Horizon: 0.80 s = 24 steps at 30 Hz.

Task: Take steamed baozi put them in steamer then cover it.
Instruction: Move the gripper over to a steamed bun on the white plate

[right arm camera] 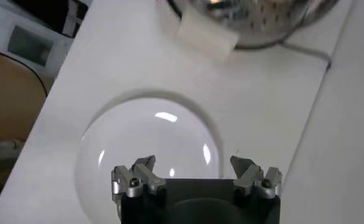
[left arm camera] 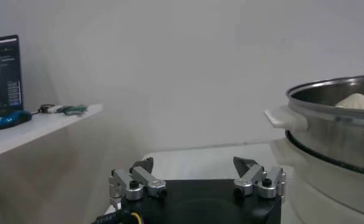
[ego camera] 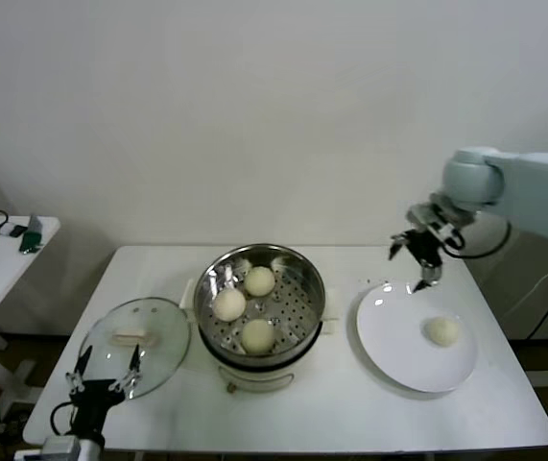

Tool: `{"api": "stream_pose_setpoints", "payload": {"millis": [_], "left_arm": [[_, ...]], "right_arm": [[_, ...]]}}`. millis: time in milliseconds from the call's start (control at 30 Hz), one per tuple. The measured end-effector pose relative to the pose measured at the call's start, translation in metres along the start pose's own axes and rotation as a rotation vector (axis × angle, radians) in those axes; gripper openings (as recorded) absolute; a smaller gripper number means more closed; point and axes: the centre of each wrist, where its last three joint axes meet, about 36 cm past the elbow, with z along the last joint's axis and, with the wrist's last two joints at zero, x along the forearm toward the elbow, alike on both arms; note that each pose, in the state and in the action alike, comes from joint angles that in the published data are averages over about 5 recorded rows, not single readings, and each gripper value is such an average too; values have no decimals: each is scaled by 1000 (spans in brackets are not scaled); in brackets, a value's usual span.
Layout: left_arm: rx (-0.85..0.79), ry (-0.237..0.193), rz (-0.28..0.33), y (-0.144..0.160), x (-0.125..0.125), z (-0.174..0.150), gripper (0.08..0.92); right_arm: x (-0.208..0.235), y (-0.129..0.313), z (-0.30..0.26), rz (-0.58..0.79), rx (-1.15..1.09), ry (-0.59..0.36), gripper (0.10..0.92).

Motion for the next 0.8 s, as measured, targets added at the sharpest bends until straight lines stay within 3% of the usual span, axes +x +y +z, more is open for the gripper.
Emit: {"api": "stream_pose_setpoints", "payload": {"millis": [300,800], "left_arm": [[-1,6,-8,2,5,3,823],[-5,28,-16,2,13,10,823]], "right_arm": [[-53,19,49,-13,-109,69,823],[-125,36,74,-58,-183,110,823]]}}
